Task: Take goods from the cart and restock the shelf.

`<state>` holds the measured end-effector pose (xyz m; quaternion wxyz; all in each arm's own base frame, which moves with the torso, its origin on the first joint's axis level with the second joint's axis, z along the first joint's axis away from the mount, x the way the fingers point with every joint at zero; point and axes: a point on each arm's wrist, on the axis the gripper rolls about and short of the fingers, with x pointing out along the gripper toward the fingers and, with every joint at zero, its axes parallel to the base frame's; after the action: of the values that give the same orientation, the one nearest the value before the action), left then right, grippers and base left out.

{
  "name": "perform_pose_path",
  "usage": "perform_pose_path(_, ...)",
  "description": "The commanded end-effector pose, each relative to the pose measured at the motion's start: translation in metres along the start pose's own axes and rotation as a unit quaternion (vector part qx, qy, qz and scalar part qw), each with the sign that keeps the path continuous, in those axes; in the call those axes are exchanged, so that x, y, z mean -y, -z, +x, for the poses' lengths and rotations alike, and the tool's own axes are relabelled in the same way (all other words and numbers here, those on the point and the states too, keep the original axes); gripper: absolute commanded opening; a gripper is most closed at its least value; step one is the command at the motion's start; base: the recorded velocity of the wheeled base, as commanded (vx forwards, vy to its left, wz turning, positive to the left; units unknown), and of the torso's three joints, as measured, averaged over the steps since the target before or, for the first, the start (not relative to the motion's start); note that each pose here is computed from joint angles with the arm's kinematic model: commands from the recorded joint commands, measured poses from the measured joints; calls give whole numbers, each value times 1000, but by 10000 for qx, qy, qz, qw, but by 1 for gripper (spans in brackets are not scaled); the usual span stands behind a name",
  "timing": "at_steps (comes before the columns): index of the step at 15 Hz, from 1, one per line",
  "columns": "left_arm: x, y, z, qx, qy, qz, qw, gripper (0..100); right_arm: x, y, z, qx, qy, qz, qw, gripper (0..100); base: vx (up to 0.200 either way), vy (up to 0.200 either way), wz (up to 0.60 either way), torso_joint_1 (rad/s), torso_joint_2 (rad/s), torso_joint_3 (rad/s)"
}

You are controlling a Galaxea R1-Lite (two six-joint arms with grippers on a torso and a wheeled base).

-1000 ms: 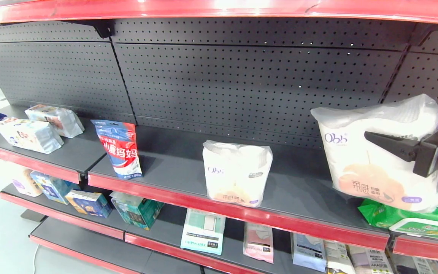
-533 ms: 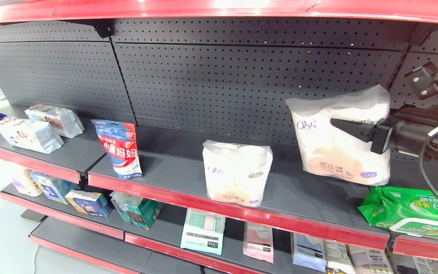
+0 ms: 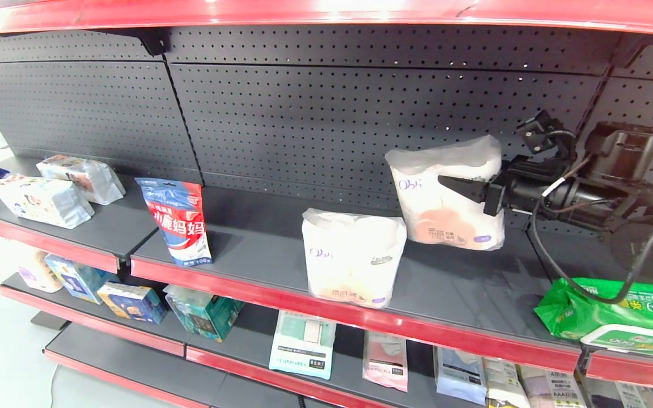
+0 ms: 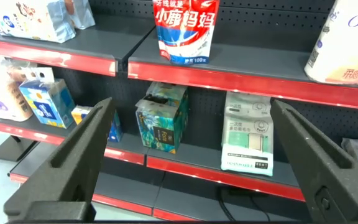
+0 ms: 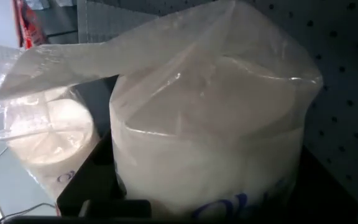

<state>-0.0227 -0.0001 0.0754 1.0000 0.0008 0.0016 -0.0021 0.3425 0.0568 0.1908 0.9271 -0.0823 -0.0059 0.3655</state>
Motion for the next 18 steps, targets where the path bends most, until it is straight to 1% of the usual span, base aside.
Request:
perform_pose_path(1, 0, 0, 0, 1, -6, -1, 10000, 100, 11, 25, 29, -33, -486, 94, 9988, 0, 0, 0, 0, 0, 0, 0)
perform_pose_path(2, 0, 0, 0, 1, 2, -1, 10000, 100, 13, 29, 34, -2, -667, 101, 9977, 0, 0, 0, 0, 0, 0, 0)
perform_pose_path(3, 0, 0, 0, 1, -6, -1, 10000, 100, 13, 29, 34, 1, -682, 101, 9976, 0, 0, 0, 0, 0, 0, 0)
perform_pose_path(5, 0, 0, 0, 1, -6, -1, 10000, 100, 20, 36, 57, 118, -886, 28, 9960, 0, 0, 0, 0, 0, 0, 0)
perform_pose_path(7, 0, 0, 0, 1, -6, -1, 10000, 100, 20, 33, 72, 239, -986, -34, 9948, 0, 0, 0, 0, 0, 0, 0)
perform_pose_path(10, 0, 0, 0, 1, -6, -1, 10000, 100, 15, 45, 86, 194, -1150, 11, 9932, 0, 0, 0, 0, 0, 0, 0)
perform_pose_path(13, 0, 0, 0, 1, -6, -1, 10000, 100, 11, 62, 91, 29, -1222, 58, 9925, 0, 0, 0, 0, 0, 0, 0)
perform_pose_path(15, 0, 0, 0, 1, -6, -1, 10000, 100, 17, 76, 88, -99, -1146, -24, 9934, 0, 0, 0, 0, 0, 0, 0)
perform_pose_path(18, 0, 0, 0, 1, -6, -1, 10000, 100, 35, 84, 73, -201, -918, -92, 9955, 0, 0, 0, 0, 0, 0, 0)
